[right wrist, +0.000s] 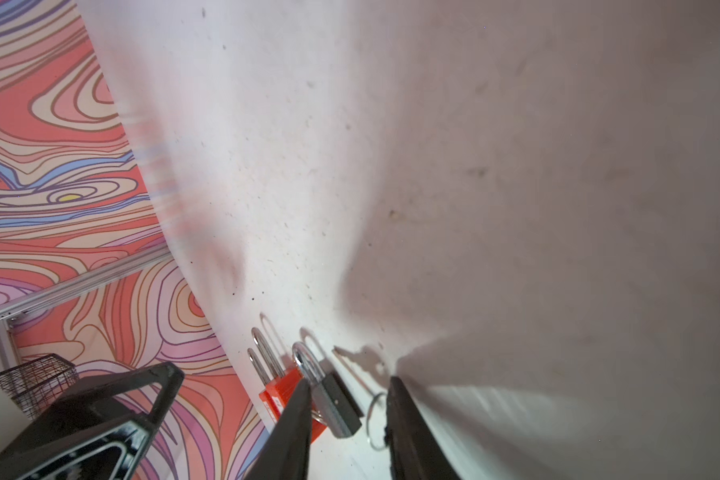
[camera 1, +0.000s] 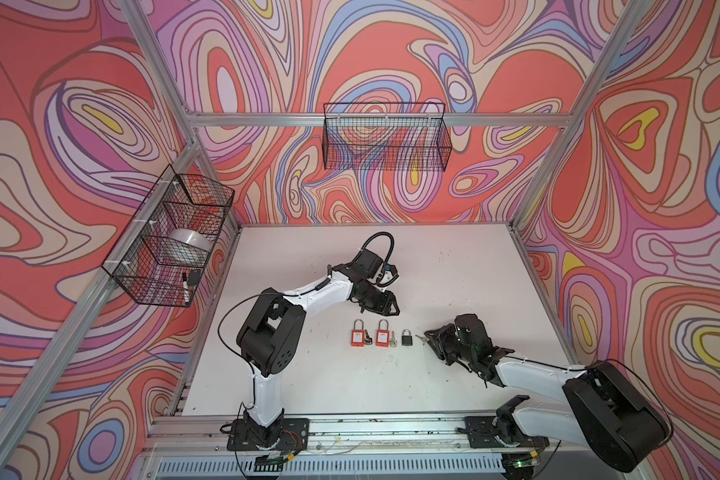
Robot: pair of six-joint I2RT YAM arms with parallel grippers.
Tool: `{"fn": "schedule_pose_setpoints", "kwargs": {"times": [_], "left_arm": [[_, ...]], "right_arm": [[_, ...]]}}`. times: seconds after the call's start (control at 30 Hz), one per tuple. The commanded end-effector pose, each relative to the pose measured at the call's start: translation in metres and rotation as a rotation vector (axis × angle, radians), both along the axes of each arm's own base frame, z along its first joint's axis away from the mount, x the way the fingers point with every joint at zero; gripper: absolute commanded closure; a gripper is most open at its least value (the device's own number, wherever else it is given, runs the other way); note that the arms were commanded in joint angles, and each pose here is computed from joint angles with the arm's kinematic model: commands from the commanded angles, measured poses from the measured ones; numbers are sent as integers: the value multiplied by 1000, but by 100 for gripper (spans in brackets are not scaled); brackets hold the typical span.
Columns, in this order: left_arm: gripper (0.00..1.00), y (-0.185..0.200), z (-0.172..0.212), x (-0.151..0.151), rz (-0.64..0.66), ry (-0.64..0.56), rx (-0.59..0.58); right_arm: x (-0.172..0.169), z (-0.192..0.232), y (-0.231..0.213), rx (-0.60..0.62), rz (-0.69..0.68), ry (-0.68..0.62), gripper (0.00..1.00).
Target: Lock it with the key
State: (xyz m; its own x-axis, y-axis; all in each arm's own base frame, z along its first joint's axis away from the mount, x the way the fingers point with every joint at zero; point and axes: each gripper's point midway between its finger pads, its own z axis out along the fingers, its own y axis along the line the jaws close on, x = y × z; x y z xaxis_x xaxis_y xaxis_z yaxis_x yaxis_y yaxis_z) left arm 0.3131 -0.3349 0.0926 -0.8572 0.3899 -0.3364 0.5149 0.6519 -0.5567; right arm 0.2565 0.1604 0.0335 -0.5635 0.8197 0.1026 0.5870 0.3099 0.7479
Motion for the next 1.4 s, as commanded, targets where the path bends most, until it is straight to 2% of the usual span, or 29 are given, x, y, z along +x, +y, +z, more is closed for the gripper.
{"fn": "schedule_pose_setpoints", "kwargs": {"times": [0.0, 0.2, 0.4, 0.6, 1.37], "left_arm": [[61, 5, 12, 2, 8, -25, -5], [61, 6, 14, 2, 7, -29, -2], [61, 7, 16, 2, 9, -30, 0], [61, 10, 14, 1, 13, -29, 6], [61, 10, 14, 1, 18, -23, 1]], "right_arm": [[-1, 3, -11, -79, -18, 1, 59], [7, 7, -12, -123, 20, -12, 50], [22, 4, 3, -90, 119, -6, 49], [30, 1, 6, -90, 156, 3, 49], [4, 0, 17, 4, 215, 83, 49]]}}
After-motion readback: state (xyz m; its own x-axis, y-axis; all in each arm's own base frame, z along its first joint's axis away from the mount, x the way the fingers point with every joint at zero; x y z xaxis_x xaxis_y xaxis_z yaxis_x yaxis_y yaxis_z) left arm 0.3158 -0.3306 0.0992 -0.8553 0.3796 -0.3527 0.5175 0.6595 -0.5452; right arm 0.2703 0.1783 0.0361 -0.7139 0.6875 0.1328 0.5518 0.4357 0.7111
